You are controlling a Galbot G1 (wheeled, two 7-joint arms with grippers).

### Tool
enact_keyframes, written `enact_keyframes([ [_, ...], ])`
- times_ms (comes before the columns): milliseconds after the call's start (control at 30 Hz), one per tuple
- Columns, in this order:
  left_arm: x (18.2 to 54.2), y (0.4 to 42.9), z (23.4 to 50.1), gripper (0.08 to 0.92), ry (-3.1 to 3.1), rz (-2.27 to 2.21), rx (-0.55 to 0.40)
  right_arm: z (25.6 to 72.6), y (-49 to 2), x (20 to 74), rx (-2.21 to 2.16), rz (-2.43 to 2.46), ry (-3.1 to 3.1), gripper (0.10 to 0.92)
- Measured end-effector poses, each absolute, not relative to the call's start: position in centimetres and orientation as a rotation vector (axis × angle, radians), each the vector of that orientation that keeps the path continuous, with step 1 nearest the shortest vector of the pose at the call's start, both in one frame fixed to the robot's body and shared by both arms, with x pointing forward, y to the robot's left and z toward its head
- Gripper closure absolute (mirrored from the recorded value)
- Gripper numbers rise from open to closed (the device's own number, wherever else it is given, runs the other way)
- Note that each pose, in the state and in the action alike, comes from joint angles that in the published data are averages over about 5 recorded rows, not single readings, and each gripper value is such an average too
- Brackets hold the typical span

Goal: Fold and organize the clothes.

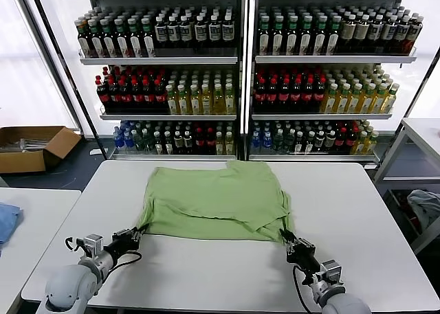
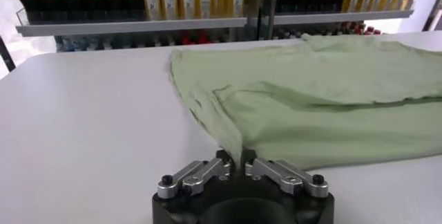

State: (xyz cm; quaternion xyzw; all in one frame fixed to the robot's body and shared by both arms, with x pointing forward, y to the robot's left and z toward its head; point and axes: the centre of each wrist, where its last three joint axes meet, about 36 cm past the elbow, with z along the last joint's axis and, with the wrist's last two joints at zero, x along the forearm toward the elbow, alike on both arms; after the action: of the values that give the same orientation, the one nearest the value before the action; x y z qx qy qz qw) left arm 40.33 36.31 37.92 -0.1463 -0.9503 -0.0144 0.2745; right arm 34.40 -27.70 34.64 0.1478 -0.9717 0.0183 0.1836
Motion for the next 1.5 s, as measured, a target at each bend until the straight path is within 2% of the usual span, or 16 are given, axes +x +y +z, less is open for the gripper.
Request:
enact_keyframes([
  [300,38.9,36.3,38.7,0.895,-2.549,-0.063,-0.395,34.8,-28.2,32.4,0.434,0.042,-2.711,0.917],
  [400,38.2,36.1,38.9,0.895,-2.549,-0.069,-0.404,35.1,-28.4,31.9,0.441,0.029,-2.709,0.889],
  [800,37.0,34.5,39.3,0.895,-2.559,-0.06,-0.44,38.2,-28.4,31.4,0.475,0.019,-2.738,0.557],
  [1100,36.4,34.1,39.4,0.895,-2.558,-0.055,-0.445,38.5,-27.9,31.2,0.465,0.008,-2.715,0.307],
  [1200,36.3,34.1,39.4,0.895,-2.558,-0.055,-0.447,38.2,-27.8,31.0,0.453,0.001,-2.694,0.32],
  [1500,36.0,34.3,39.4,0.896,-2.553,-0.061,-0.45,37.9,-27.5,31.0,0.444,-0.047,-2.658,0.572],
])
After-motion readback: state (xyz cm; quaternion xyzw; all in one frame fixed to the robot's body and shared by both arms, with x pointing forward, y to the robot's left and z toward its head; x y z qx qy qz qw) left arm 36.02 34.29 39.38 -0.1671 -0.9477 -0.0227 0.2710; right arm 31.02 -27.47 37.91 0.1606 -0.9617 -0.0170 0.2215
